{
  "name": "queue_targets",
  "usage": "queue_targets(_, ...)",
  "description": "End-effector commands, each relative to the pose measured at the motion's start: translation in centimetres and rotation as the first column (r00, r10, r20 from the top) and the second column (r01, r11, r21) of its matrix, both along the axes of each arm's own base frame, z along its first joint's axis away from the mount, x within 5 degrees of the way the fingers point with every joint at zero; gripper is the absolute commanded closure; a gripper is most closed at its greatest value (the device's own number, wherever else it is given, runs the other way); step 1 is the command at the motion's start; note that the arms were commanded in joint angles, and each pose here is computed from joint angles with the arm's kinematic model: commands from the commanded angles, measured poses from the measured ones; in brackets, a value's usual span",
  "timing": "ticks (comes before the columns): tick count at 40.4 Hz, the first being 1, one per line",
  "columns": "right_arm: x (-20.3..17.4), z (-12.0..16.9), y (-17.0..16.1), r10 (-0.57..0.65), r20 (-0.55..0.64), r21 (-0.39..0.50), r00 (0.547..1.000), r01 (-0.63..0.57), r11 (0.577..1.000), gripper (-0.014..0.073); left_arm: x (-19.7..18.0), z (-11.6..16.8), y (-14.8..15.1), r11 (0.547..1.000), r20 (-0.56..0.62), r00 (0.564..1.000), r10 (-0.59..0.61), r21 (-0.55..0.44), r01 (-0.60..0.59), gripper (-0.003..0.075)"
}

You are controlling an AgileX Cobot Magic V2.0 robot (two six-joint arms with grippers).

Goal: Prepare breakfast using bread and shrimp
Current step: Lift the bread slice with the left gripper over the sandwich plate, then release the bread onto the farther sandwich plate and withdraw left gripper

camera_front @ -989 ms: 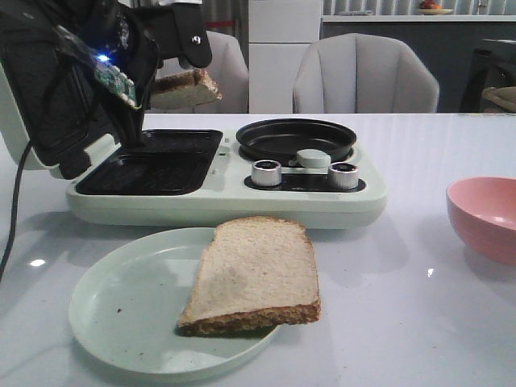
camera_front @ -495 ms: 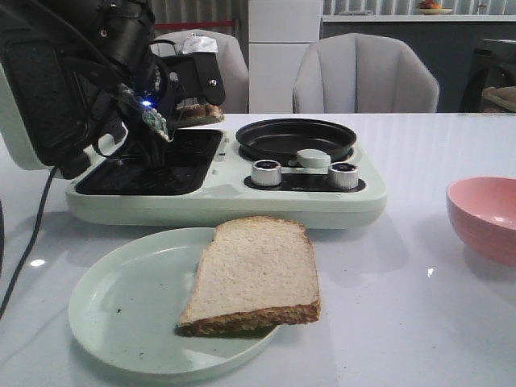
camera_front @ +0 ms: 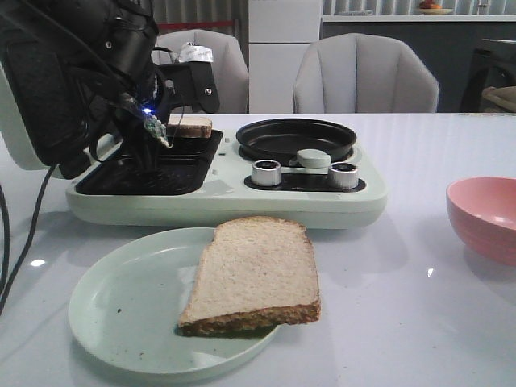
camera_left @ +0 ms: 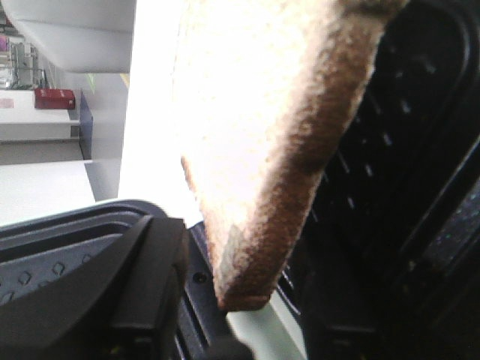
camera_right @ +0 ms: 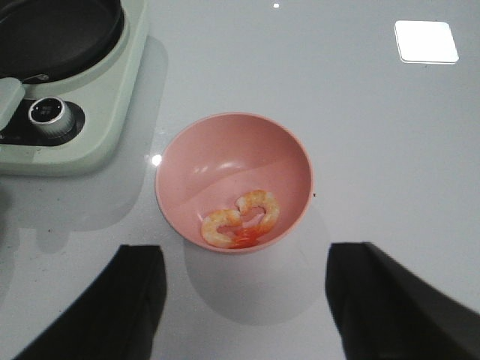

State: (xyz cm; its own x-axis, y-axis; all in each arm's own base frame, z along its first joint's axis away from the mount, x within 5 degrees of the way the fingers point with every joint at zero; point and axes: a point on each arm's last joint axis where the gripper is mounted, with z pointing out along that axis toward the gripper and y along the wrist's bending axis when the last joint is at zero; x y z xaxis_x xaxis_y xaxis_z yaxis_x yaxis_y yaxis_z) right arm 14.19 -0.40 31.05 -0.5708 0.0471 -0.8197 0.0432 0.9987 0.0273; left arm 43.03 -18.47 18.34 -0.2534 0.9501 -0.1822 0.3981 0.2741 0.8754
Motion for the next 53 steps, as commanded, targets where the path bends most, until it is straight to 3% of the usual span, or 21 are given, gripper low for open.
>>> queue_targets(1,0.4,1.4,0.0,0.000,0.094,-0.004,0.996,0.001,1.000,0.0036,-0.1,4.9,0.6,0.999,0.127,0.991,0.041,-0.019,-0.039,0.0328)
queue_targets(8,0.4,1.4,0.0,0.000,0.094,-0.004,0.996,0.001,1.000,0.0036,-0.6,7.1,0.8,0.998,0.160,0.986,0.038,-0.057,-0.029,0.0328)
queue_targets(21,0.4,1.4,0.0,0.000,0.094,-0.004,0.996,0.001,1.000,0.0036,-2.5,9.9,1.6,0.942,0.091,0.977,0.193,-0.296,-0.158,0.0328)
queue_targets(27,0.4,1.4,0.0,0.000,0.094,-0.004,0.996,0.001,1.000,0.0036,-4.6,11.5,1.3,0.929,0.034,0.968,0.248,-0.290,-0.228,0.0328)
queue_targets(35,0.4,1.4,0.0,0.000,0.094,-0.004,0.996,0.001,1.000,0.0036,-9.0,14.0,0.4,0.859,-0.106,0.935,0.339,-0.370,-0.354,0.0328)
queue_targets(41,0.4,1.4,0.0,0.000,0.094,-0.004,0.996,0.001,1.000,0.0036,-12.7,16.5,0.7,0.775,-0.229,0.900,0.372,-0.456,-0.437,0.0328)
queue_targets(43,0.4,1.4,0.0,0.000,0.094,-0.004,0.996,0.001,1.000,0.0036,-14.2,17.6,0.8,0.731,-0.295,0.887,0.354,-0.505,-0.459,0.0328)
queue_targets(47,0.4,1.4,0.0,0.000,0.094,-0.004,0.996,0.001,1.000,0.0036,-16.6,18.9,1.1,0.690,-0.383,0.880,0.283,-0.555,-0.463,0.0328)
queue_targets(53,0.4,1.4,0.0,0.000,0.094,-0.004,0.996,0.001,1.000,0.0036,-20.7,20.7,1.8,0.660,-0.380,0.911,0.159,-0.645,-0.384,0.0328)
